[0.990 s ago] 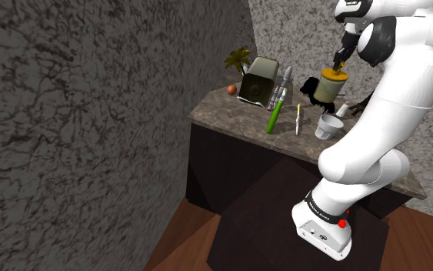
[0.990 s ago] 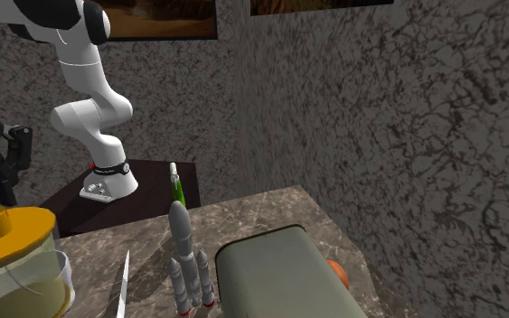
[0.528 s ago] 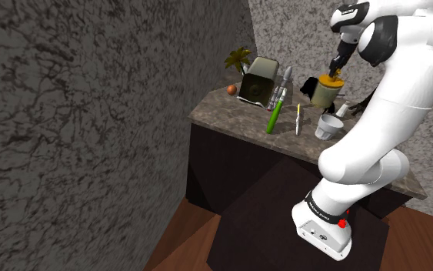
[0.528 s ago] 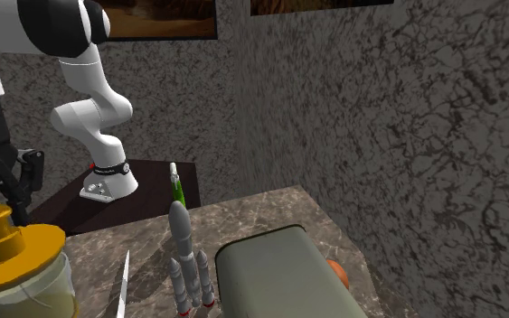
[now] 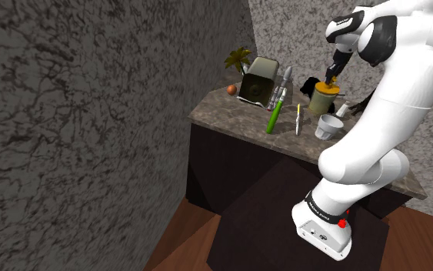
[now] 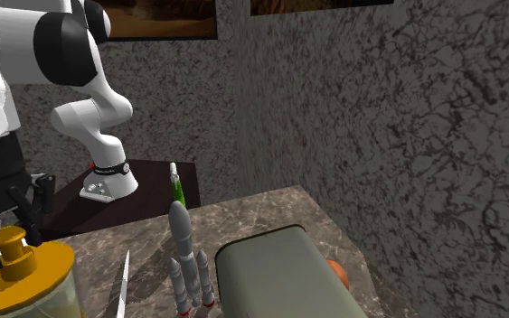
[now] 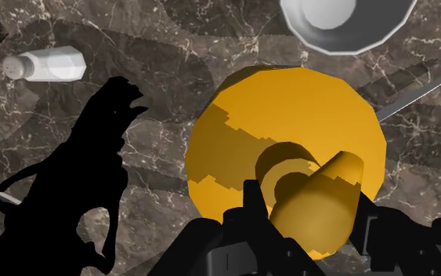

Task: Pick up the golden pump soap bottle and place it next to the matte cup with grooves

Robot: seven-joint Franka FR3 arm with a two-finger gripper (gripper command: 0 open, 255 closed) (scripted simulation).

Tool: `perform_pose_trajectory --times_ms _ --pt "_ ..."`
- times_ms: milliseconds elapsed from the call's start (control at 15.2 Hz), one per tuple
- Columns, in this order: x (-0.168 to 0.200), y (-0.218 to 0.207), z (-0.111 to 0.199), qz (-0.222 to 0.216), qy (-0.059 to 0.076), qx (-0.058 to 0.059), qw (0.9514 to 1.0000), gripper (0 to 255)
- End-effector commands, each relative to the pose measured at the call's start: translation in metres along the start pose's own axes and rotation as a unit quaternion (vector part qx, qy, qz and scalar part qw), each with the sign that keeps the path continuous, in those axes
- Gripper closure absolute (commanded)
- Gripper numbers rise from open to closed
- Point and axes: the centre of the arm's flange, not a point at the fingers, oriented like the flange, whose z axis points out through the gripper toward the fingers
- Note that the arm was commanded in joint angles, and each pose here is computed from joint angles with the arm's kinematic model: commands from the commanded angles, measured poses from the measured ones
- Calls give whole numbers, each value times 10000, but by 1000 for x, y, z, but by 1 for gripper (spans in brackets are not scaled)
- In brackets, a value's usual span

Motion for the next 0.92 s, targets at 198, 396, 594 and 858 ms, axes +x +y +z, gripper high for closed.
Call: perform_pose_trajectory --times_ms 198,396,594,858 --pt "0 -4 26 1 5 -5 10000 255" --pt "0 -7 42 1 5 -5 10000 255" --pt "0 -10 58 1 5 -5 10000 255" --pt "0 -13 78 1 5 -5 10000 255"
